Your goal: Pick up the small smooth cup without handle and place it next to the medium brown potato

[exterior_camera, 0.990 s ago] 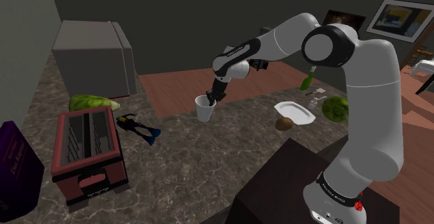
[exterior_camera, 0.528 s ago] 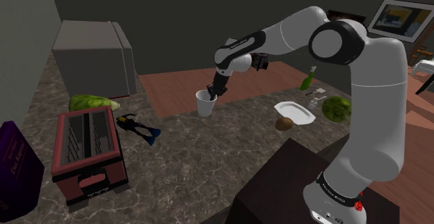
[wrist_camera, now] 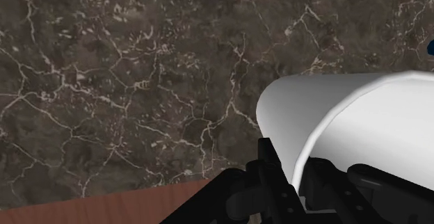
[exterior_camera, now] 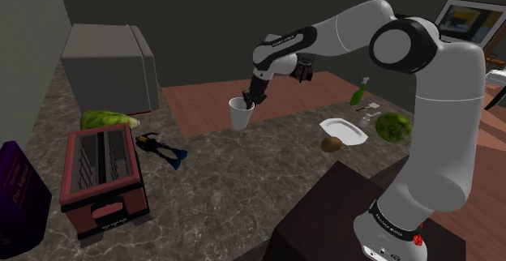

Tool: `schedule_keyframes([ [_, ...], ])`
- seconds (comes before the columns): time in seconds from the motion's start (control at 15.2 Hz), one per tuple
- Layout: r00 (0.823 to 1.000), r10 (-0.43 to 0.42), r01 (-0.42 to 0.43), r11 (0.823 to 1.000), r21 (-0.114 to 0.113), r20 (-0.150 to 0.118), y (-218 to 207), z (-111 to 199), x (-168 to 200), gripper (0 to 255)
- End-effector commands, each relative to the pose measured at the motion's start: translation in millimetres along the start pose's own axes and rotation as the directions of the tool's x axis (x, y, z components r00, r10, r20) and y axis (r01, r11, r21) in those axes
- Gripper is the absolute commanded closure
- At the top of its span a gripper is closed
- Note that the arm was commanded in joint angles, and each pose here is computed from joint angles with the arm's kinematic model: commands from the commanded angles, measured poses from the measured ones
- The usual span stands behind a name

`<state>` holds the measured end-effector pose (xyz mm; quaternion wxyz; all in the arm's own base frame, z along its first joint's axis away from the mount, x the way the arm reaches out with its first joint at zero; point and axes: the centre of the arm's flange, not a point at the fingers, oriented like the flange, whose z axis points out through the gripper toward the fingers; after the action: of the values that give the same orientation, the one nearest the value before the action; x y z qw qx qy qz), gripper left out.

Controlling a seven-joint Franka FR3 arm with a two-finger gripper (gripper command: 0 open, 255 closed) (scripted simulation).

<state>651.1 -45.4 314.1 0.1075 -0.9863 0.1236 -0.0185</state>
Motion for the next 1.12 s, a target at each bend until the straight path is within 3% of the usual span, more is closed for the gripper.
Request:
schedule_keyframes([
  [0.0, 1.0, 0.0, 0.0, 1.0, 0.0, 0.0, -2, -11, 0, 255],
  [0.73, 1.0, 0.0, 0.0, 1.0, 0.0, 0.0, -15, -66, 1, 255],
  [1.06, 1.0, 0.0, 0.0, 1.0, 0.0, 0.0, 43, -80, -28, 255],
])
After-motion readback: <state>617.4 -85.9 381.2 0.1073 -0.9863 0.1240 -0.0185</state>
